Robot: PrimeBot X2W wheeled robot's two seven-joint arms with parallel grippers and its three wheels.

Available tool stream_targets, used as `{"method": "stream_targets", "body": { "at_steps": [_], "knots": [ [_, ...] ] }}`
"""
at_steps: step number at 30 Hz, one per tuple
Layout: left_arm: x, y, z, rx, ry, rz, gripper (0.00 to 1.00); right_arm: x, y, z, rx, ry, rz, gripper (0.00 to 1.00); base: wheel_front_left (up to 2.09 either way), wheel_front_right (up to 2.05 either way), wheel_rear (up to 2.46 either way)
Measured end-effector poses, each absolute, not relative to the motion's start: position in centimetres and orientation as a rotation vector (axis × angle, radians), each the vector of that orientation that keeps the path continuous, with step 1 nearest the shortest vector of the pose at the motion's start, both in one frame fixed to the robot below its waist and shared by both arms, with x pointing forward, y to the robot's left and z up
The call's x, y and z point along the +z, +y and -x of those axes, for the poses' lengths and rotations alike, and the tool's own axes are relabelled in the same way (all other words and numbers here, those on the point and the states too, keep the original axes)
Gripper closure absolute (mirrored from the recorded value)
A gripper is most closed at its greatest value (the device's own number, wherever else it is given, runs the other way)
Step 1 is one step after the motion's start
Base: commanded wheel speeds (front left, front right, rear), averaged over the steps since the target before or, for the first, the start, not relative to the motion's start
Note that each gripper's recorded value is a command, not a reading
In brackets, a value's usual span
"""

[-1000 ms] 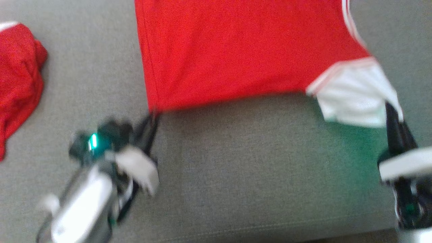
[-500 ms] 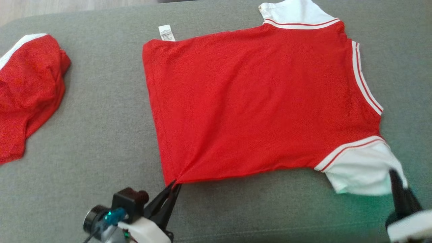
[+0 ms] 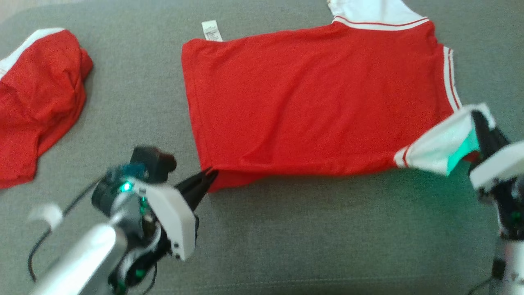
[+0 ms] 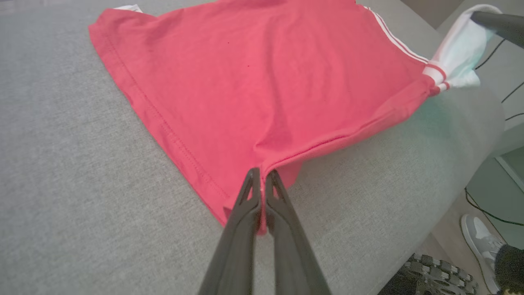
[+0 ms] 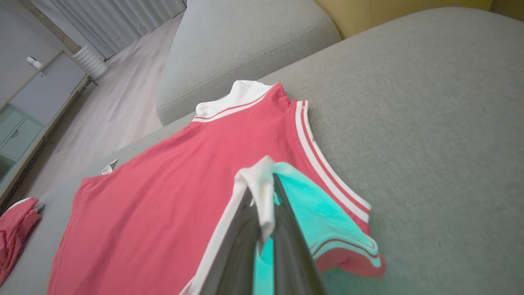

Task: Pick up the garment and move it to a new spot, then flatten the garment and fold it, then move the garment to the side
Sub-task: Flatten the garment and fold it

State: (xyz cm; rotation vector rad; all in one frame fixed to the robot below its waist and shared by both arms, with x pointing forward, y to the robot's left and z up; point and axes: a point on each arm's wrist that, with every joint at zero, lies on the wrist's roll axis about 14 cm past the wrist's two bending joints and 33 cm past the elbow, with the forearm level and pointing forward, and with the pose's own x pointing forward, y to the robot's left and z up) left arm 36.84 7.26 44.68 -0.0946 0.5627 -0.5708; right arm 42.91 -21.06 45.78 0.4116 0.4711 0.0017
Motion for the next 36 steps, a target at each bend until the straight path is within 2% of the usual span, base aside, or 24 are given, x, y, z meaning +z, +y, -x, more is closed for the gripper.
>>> {"method": "stream_targets", "body": {
  "at_steps": [12,13,14,15,16,22,27,36],
  "knots": [
    [41.9,6.6,-41.3,-0.645,0.753,0.06,1.0,45.1,-19.0,-49.4,0.049,0.524,-0.315,1.0,0.0,0.0,0.0],
    [41.7,6.8,-41.8,-0.634,0.755,0.052,1.0,45.0,-18.6,-49.7,0.059,0.524,-0.296,0.79,0.0,0.0,0.0],
    [41.4,6.9,-42.3,-0.624,0.757,0.047,0.72,45.0,-18.2,-50.0,0.069,0.522,-0.286,0.08,0.0,0.0,0.0],
    [41.2,7.0,-42.6,-0.619,0.759,0.047,0.28,44.9,-17.9,-50.3,0.078,0.523,-0.28,0.0,0.0,0.0,0.0],
    [41.1,7.0,-42.8,-0.615,0.759,0.052,0.0,44.9,-17.7,-50.4,0.085,0.521,-0.275,0.0,0.0,0.0,0.0],
    [40.9,7.9,-43.1,-0.558,0.721,0.08,0.0,46.3,-19.7,-49.8,0.114,0.473,-0.032,0.0,0.0,0.0,0.0],
    [38.8,8.4,-39.1,-0.498,0.79,0.171,0.0,42.3,-22.5,-44.9,0.091,0.672,0.065,0.0,0.0,0.0,0.0],
    [37.6,8.8,-38.3,-0.47,0.826,0.202,0.0,39.1,-25.3,-43.7,0.024,0.831,0.101,0.0,0.0,0.0,0.0]
  ]
}}
